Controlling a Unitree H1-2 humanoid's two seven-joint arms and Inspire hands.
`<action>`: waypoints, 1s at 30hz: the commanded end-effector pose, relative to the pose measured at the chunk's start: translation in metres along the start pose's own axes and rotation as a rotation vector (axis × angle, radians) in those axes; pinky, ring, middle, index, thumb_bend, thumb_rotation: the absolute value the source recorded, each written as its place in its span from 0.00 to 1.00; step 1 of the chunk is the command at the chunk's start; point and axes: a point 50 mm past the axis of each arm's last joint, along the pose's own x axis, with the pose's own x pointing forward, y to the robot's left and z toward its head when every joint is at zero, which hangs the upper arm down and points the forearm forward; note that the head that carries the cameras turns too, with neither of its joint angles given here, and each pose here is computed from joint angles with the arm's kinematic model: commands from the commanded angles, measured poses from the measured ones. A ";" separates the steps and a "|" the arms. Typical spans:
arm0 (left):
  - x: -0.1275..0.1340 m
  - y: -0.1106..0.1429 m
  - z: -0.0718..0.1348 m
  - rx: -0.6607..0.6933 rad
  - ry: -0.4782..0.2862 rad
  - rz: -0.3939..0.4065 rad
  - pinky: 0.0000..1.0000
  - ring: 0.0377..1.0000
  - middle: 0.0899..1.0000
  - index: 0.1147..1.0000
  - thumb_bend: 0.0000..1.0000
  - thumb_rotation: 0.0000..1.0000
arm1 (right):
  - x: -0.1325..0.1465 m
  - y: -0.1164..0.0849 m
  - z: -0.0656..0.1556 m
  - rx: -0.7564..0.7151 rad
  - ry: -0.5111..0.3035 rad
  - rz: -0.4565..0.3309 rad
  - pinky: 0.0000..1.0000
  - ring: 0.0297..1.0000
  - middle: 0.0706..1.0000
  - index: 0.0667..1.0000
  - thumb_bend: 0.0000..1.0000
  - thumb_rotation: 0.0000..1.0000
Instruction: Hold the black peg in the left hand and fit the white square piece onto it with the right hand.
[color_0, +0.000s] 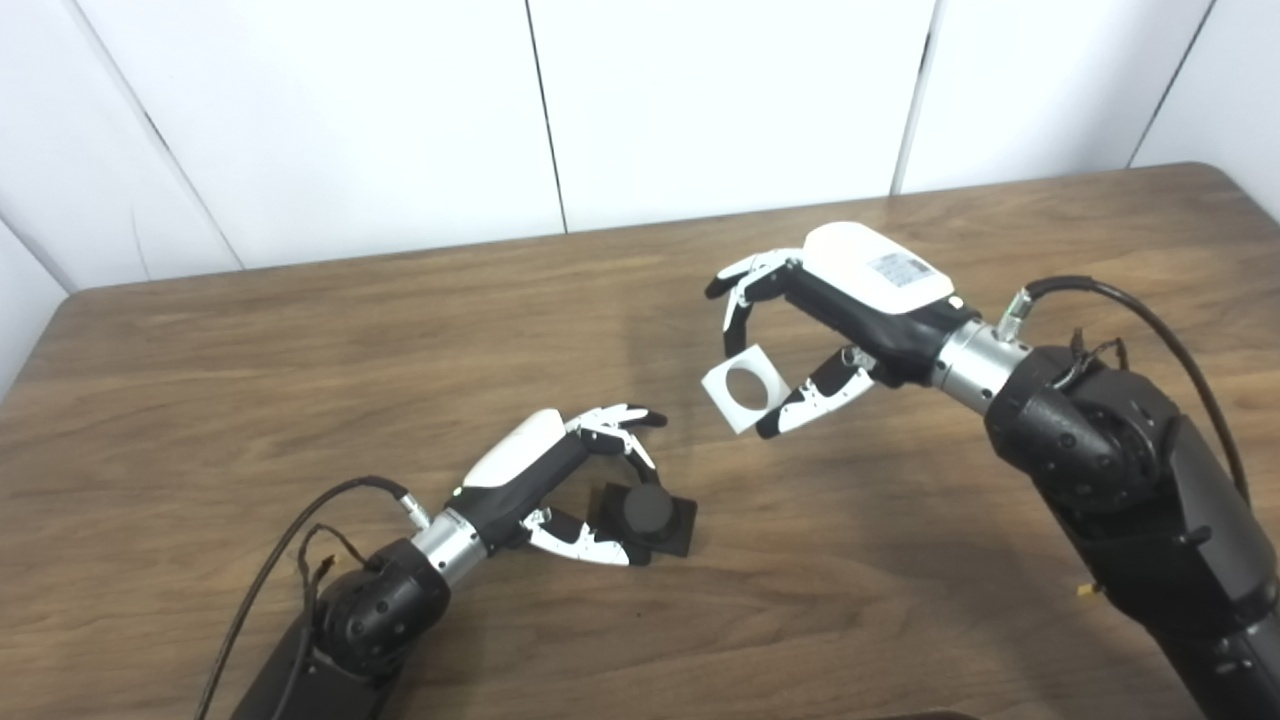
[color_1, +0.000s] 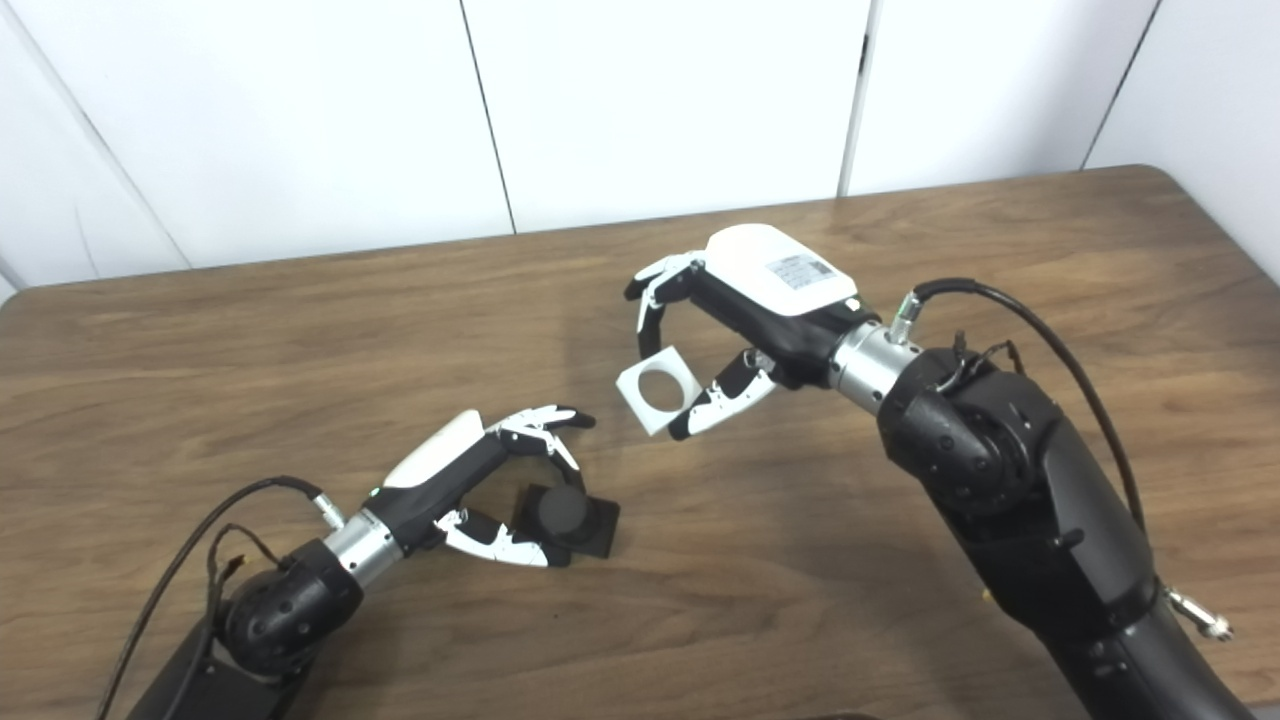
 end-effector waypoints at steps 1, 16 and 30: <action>-0.004 -0.024 -0.011 -0.002 0.094 -0.130 0.93 0.93 0.88 0.43 0.51 0.08 | 0.002 -0.017 0.014 -0.047 -0.067 -0.044 0.78 0.80 0.78 0.44 0.51 0.14; -0.003 -0.028 -0.010 0.004 0.083 -0.133 0.92 0.92 0.89 0.43 0.51 0.08 | -0.002 -0.010 0.032 -0.029 -0.137 -0.011 0.75 0.79 0.77 0.44 0.52 0.14; -0.001 -0.033 -0.008 0.001 0.084 -0.135 0.92 0.91 0.88 0.43 0.51 0.08 | -0.006 -0.004 0.047 -0.014 -0.179 0.009 0.80 0.80 0.78 0.44 0.51 0.15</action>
